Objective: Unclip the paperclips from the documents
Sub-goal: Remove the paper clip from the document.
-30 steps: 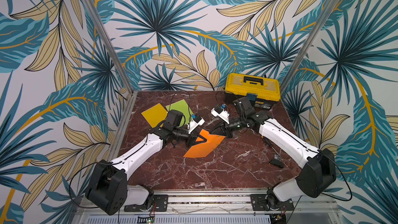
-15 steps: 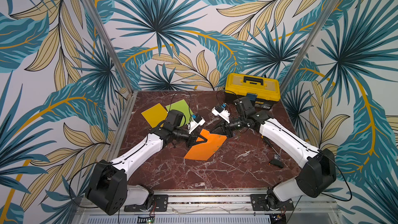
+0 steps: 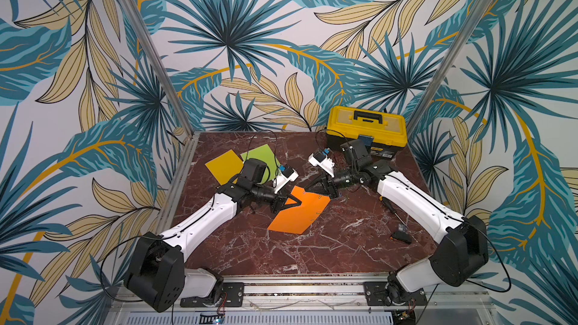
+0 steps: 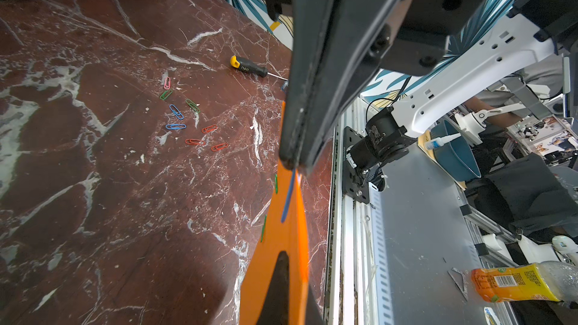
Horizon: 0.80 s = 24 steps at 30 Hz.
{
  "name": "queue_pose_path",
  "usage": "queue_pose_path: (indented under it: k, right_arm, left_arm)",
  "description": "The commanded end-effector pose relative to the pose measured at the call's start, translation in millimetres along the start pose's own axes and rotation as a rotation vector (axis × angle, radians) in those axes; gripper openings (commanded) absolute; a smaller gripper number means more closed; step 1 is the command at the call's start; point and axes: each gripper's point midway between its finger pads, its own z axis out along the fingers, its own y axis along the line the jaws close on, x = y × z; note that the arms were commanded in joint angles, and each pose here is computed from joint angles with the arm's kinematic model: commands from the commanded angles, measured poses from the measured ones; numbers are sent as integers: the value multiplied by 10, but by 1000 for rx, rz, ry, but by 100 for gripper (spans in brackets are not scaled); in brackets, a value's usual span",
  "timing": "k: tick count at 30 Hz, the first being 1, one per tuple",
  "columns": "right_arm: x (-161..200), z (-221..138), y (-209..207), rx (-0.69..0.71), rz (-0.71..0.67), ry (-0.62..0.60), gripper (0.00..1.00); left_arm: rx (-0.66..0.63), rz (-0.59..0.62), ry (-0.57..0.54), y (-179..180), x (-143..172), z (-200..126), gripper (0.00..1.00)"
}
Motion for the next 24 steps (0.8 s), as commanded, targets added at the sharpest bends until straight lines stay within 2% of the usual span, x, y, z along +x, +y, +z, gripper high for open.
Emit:
queue_pose_path:
  k: [1,16,24]
  right_arm:
    - [-82,-102,28,15,-25,-38,3]
    - [-81,-114,15,17,-17,-44,3]
    - [-89,-146,-133,88,12,-46,3]
  left_arm:
    - [-1,-10,22,7,28,9,0]
    - [-18,-8,24,23,24,-2,0]
    - [-23,-4,21,23,13,-8,0]
